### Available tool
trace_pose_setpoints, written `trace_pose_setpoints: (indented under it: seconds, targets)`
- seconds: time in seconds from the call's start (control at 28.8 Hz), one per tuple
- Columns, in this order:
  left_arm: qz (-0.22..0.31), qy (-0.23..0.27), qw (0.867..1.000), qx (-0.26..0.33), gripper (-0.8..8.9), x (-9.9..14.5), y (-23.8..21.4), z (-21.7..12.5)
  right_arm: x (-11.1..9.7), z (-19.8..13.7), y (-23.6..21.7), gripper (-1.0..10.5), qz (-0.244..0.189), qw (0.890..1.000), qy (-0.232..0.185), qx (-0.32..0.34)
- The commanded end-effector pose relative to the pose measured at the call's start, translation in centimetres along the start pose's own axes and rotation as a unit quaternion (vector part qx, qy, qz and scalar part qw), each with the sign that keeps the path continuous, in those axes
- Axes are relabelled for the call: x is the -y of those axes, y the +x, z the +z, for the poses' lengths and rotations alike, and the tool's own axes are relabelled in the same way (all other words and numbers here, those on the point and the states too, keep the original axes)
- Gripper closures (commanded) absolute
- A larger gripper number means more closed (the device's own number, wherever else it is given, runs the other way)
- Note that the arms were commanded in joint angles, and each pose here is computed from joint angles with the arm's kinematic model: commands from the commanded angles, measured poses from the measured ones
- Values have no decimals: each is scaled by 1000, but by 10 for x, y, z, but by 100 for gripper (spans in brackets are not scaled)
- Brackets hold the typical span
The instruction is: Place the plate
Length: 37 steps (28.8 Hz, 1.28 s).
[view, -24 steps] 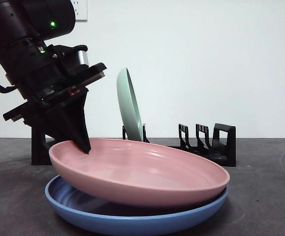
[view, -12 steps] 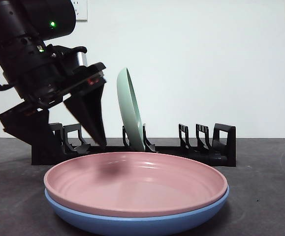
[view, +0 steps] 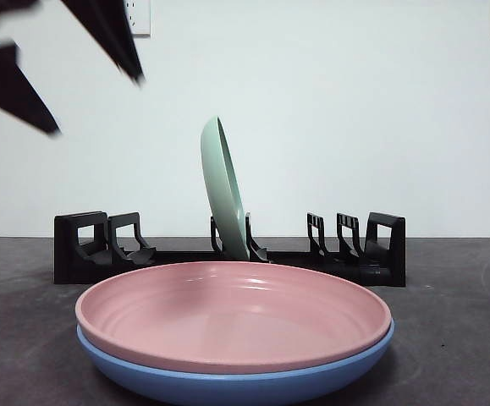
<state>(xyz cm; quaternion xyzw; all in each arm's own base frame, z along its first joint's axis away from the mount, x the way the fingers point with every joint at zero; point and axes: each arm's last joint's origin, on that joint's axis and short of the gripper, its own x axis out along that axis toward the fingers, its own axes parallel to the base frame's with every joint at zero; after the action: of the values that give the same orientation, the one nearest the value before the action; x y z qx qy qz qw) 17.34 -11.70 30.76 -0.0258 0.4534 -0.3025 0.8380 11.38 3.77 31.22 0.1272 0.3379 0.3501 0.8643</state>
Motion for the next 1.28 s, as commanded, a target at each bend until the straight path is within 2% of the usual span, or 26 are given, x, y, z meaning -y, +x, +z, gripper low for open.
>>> trace_pose_setpoints:
  seconds: [0.03,0.24,0.35,0.62,0.8,1.04,1.28]
  targets:
    - [-13,14,999,38,303,8,-30,-7,0,2,1,573,3,1000,-9,3]
    - [-27,59,991,114,305,14,-93,-44,-1,6,1,573,8,1000,-3,14]
    - [-33,71,986,149,306,15,-115,-62,-2,17,10,573,50,998,4,25]
    - [-44,84,974,205,306,16,-141,-85,-13,57,45,573,102,994,-10,-22]
    - [-48,82,971,217,306,16,-147,-91,-23,93,74,573,122,991,-13,-49]
    - [-52,69,972,220,313,16,-148,-93,-31,148,127,573,115,991,-4,-73]
    - [-54,60,972,219,313,16,-148,-93,-25,187,186,573,105,991,-5,-82]
